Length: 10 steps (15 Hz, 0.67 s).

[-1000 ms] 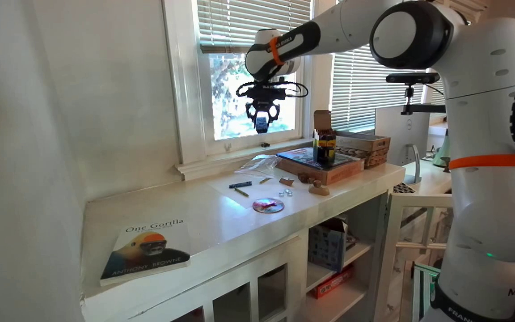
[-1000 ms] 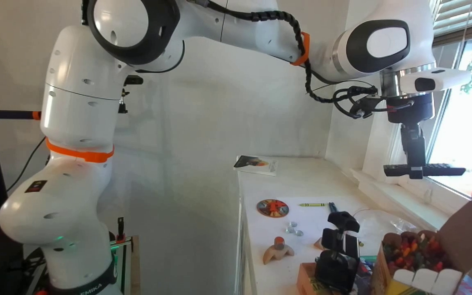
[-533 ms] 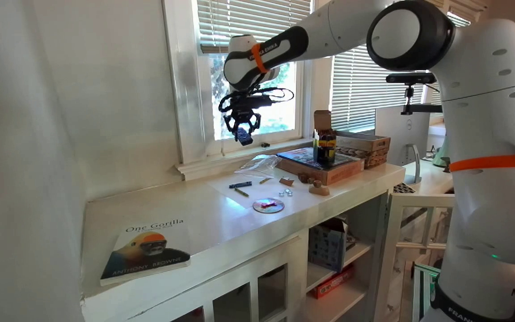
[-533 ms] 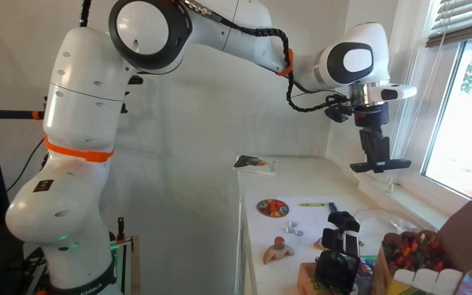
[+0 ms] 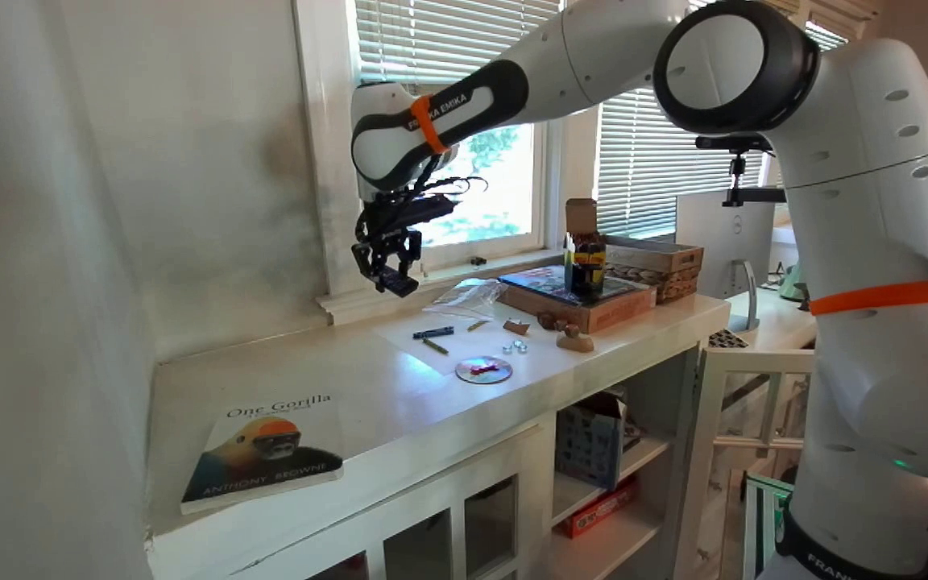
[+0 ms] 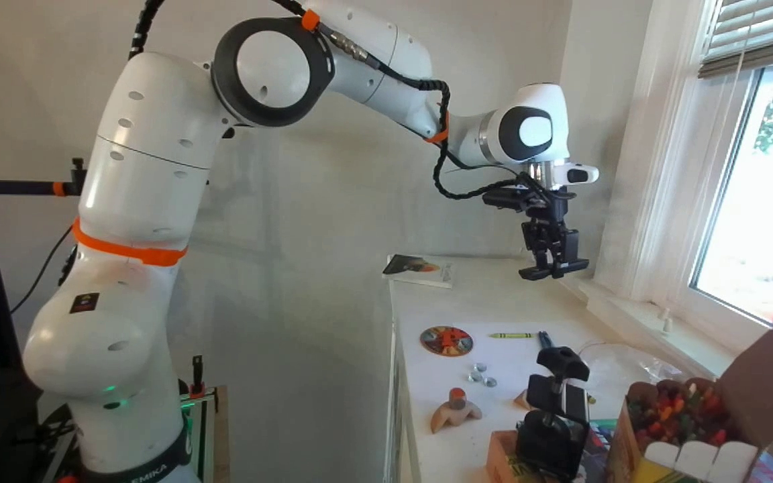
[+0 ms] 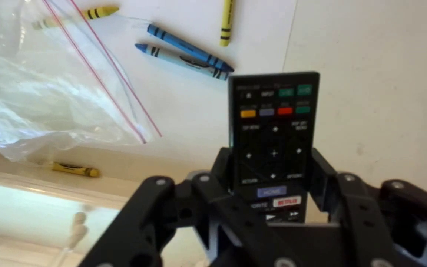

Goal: Remove the remote from the window sill

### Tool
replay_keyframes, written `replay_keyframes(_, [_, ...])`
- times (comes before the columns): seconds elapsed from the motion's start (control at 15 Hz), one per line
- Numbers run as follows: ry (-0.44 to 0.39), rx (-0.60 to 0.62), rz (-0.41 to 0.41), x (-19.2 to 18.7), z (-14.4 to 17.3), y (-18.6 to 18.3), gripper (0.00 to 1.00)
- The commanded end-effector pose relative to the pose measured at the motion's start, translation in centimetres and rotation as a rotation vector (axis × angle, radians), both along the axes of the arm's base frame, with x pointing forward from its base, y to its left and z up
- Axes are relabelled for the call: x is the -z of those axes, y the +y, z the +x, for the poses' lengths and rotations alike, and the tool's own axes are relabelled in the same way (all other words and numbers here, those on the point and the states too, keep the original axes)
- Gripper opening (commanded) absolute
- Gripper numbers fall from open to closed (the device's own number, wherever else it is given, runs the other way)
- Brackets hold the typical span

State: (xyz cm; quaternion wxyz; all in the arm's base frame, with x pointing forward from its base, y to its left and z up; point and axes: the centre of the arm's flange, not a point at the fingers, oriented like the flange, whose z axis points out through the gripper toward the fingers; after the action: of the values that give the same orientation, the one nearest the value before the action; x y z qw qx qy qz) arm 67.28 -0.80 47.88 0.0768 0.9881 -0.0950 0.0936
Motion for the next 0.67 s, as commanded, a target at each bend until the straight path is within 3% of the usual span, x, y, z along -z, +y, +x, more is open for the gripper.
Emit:
replay_keyframes(0.0, [0.030,-0.198,0.019,3.1,0.2,1.3,0.27])
replay_keyframes(0.33, [0.035,-0.434,0.130,6.8,0.4,4.5,0.27])
replay_keyframes(0.4, [0.040,-0.360,0.074,5.8,0.7,4.3,0.52])
replay_keyframes(0.6, [0.043,-0.411,0.103,6.6,0.7,5.2,0.52])
